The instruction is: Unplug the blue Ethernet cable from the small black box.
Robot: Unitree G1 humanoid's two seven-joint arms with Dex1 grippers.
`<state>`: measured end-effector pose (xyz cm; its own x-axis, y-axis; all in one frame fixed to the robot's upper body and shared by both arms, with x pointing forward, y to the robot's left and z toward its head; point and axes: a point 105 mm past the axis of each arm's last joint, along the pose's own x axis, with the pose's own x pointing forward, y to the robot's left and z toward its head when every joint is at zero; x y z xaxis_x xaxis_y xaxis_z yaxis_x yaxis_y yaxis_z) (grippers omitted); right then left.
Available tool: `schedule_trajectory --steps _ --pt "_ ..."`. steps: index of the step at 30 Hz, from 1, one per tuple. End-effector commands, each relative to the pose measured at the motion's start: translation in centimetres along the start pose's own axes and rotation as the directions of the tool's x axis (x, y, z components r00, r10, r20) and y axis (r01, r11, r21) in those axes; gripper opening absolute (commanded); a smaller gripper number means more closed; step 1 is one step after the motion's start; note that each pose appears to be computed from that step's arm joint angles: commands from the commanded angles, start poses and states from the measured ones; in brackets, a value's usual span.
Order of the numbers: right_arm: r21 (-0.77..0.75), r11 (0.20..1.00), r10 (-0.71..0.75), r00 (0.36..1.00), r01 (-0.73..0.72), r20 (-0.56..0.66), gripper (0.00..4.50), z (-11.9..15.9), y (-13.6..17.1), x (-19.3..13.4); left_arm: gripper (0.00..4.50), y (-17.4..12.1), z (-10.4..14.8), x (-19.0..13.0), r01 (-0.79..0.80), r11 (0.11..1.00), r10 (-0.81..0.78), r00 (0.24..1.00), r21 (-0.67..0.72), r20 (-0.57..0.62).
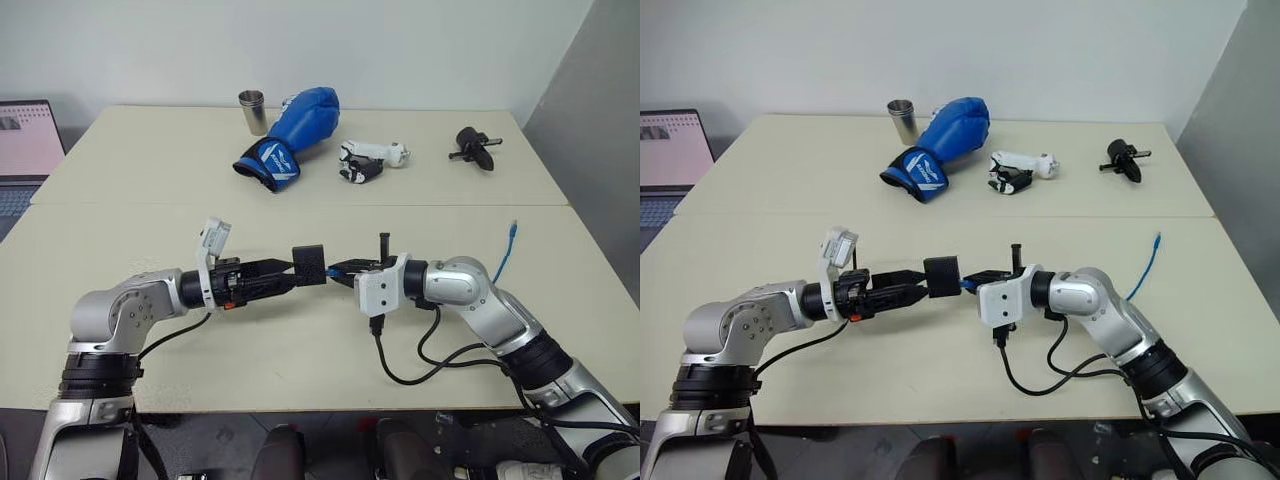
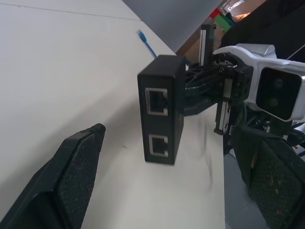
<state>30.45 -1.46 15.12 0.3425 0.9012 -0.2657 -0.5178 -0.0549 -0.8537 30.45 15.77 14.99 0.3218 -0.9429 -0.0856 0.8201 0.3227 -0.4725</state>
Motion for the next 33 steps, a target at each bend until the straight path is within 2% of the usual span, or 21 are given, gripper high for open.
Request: schedule_trajectory --steps 1,2,5,17,20,22,24,28,33 --pt "-0.032 0.998 -0.057 0.997 0.059 0.052 0.17 1.4 -1.5 -0.5 4.5 -0.6 0.7 0.7 0.046 0.999 -0.046 0.999 0.01 0.014" --pt "-0.033 0.998 -0.058 0.997 0.06 0.051 0.17 1.5 -1.6 -0.6 4.5 -0.6 0.7 0.8 0.051 0.999 -0.051 0.999 0.007 0.014" --pt "-0.034 0.997 -0.063 0.997 0.065 0.051 0.17 1.5 -1.7 -0.6 3.94 -0.7 0.8 0.9 0.068 0.998 -0.068 0.997 -0.015 0.027" --pt "-0.055 0.994 -0.092 0.991 0.097 0.092 0.17 2.3 -2.0 -0.8 1.45 -1.1 1.2 1.6 0.099 0.995 -0.098 0.995 -0.027 0.037" --pt "-0.065 0.994 -0.077 0.993 0.083 0.093 0.17 2.4 -1.7 -0.8 0.94 -1.2 1.2 1.7 0.1 0.995 -0.1 0.994 -0.025 0.035" --pt "-0.07 0.995 -0.066 0.994 0.072 0.089 0.17 2.4 -1.5 -0.8 0.8 -1.2 1.2 1.8 0.101 0.995 -0.1 0.994 -0.026 0.035" --pt "-0.058 0.996 -0.066 0.994 0.071 0.086 0.87 2.3 -1.5 -0.9 0.8 -1.1 1.2 1.8 0.093 0.995 -0.092 0.995 -0.028 0.036" --pt "-0.06 0.997 -0.054 0.996 0.058 0.074 1.75 2.4 -1.4 -1.4 0.8 -1.1 1.4 1.9 0.097 0.995 -0.096 0.995 -0.022 0.032" --pt "0.057 0.998 -0.024 0.994 0.018 0.104 2.86 3.8 -1.4 -3.3 0.8 -1.5 1.1 1.9 0.119 0.992 -0.117 0.992 0.038 -0.045"
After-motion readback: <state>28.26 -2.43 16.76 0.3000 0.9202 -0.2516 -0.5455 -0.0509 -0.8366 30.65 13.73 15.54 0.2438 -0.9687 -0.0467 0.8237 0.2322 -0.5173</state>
